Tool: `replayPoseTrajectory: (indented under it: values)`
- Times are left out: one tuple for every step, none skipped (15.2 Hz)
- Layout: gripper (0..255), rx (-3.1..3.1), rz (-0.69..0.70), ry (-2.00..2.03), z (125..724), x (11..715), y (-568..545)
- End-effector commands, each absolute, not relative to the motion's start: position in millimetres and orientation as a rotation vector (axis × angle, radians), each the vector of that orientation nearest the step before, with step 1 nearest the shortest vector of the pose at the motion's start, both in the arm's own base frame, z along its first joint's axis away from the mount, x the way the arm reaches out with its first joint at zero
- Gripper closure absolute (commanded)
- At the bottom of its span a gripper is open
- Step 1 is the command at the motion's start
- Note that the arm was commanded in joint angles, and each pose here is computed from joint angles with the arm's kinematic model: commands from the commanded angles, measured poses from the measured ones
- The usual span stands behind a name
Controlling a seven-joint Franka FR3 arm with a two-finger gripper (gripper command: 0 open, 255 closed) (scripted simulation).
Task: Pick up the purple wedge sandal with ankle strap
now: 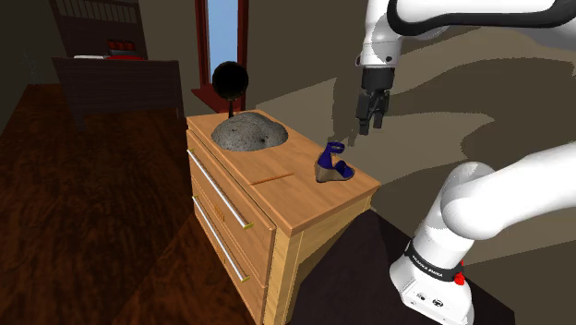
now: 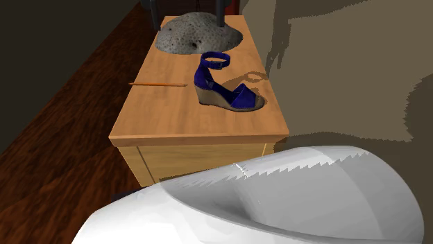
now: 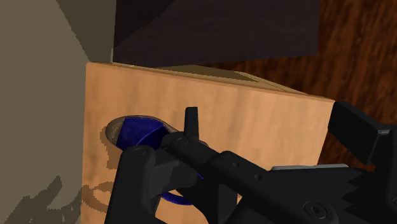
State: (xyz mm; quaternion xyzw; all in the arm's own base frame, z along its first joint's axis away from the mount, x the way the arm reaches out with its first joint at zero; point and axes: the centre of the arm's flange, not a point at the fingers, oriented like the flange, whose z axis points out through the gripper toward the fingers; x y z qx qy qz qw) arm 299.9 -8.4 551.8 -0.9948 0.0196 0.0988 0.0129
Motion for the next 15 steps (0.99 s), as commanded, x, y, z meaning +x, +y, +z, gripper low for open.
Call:
replayPoseTrajectory:
  values:
    - [0, -3.1, 0.308, 0.061, 551.8, 299.9, -8.4]
    - [0, -3.096, 0.275, 0.035, 544.5, 306.2, -14.1]
    - [0, -3.092, 0.242, 0.009, 537.3, 312.7, -19.6]
    - [0, -3.087, 0.209, -0.017, 530.2, 319.4, -25.0]
    - [0, -3.082, 0.176, -0.042, 523.2, 326.4, -30.1]
    - [0, -3.076, 0.144, -0.068, 516.3, 333.6, -35.2]
    - [0, -3.07, 0.111, -0.094, 509.5, 341.0, -40.0]
    - [0, -3.063, 0.079, -0.119, 502.8, 348.6, -44.7]
    - [0, -3.056, 0.046, -0.144, 496.3, 356.5, -49.2]
    - [0, -3.048, 0.014, -0.169, 489.9, 364.5, -53.5]
    - [0, -3.039, -0.018, -0.194, 483.7, 372.8, -57.6]
    - [0, -3.03, -0.048, -0.218, 477.8, 380.9, -61.4]
    - [0, -3.03, -0.048, -0.218, 472.5, 380.9, -61.4]
    - [0, -3.03, -0.048, -0.218, 467.2, 380.9, -61.4]
    - [0, -3.03, -0.048, -0.218, 461.9, 380.9, -61.4]
